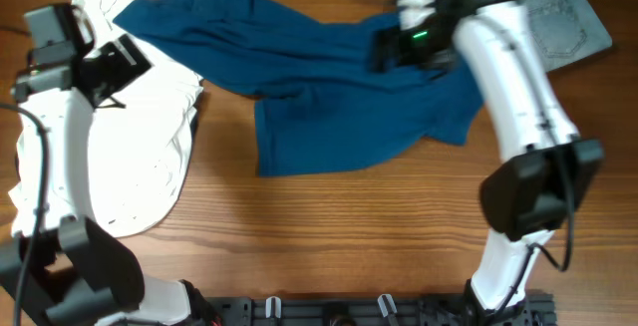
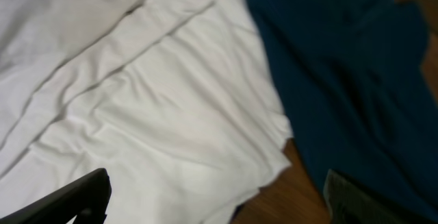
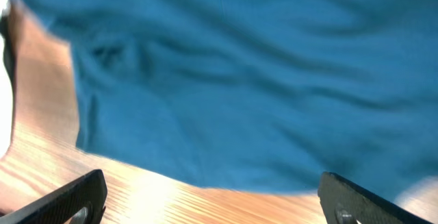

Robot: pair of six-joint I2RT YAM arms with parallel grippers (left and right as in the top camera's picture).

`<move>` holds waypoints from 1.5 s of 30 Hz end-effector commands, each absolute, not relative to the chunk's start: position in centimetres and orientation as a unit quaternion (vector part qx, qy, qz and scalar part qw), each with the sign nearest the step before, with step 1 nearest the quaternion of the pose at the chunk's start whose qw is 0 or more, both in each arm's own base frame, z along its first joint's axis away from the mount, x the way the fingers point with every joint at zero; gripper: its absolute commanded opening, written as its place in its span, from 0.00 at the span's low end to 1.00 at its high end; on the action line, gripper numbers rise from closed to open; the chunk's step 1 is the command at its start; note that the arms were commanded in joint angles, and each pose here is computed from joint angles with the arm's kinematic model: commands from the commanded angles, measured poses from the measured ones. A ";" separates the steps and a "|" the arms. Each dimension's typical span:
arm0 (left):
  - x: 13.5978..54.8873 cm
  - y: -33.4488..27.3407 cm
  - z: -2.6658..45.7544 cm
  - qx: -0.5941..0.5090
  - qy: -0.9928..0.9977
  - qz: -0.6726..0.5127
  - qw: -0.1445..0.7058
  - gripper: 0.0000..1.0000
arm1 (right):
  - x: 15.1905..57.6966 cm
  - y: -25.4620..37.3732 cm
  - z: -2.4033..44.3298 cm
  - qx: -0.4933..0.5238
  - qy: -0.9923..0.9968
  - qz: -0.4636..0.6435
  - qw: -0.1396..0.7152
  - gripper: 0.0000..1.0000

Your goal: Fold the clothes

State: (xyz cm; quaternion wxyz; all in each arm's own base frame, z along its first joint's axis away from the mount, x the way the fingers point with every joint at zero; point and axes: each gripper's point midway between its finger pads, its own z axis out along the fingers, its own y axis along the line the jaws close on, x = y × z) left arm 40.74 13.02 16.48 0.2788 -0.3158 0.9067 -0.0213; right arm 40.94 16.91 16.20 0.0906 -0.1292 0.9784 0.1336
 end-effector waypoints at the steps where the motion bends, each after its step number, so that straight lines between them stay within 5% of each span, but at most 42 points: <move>1: 39.3 17.5 14.2 -0.361 0.897 -0.017 0.254 1.00 | 37.9 22.9 13.5 -0.223 0.965 0.102 0.088 0.99; 6: 38.4 19.2 13.6 -0.397 0.883 -0.040 0.248 1.00 | 33.5 30.3 8.3 -0.363 0.923 0.102 0.074 0.99; 12: 38.2 17.9 13.3 -0.390 0.889 -0.057 0.231 1.00 | 28.8 32.3 3.4 -0.471 0.879 0.077 -0.001 0.98; 20: 39.2 15.0 13.2 -0.363 0.901 -0.084 0.224 1.00 | 28.6 31.6 -2.1 -0.499 0.864 0.046 -0.043 0.95; 25: 39.7 13.3 13.2 -0.345 0.908 -0.089 0.220 1.00 | 28.2 31.1 -3.4 -0.497 0.865 0.038 -0.060 0.79; 28: 39.6 12.9 13.1 -0.342 0.911 -0.090 0.214 1.00 | 27.3 29.1 -4.7 -0.467 0.880 0.005 -0.086 0.51; 32: 39.1 12.9 12.9 -0.342 0.913 -0.086 0.205 1.00 | 25.6 26.9 -6.3 -0.448 0.886 -0.017 -0.119 0.36; 37: 38.9 12.8 12.8 -0.343 0.914 -0.086 0.200 1.00 | 24.5 24.9 -7.6 -0.407 0.902 -0.041 -0.139 0.04; 45: 38.9 12.8 12.8 -0.343 0.914 -0.086 0.200 1.00 | 27.0 20.1 -5.9 -0.230 0.959 -0.074 -0.150 0.04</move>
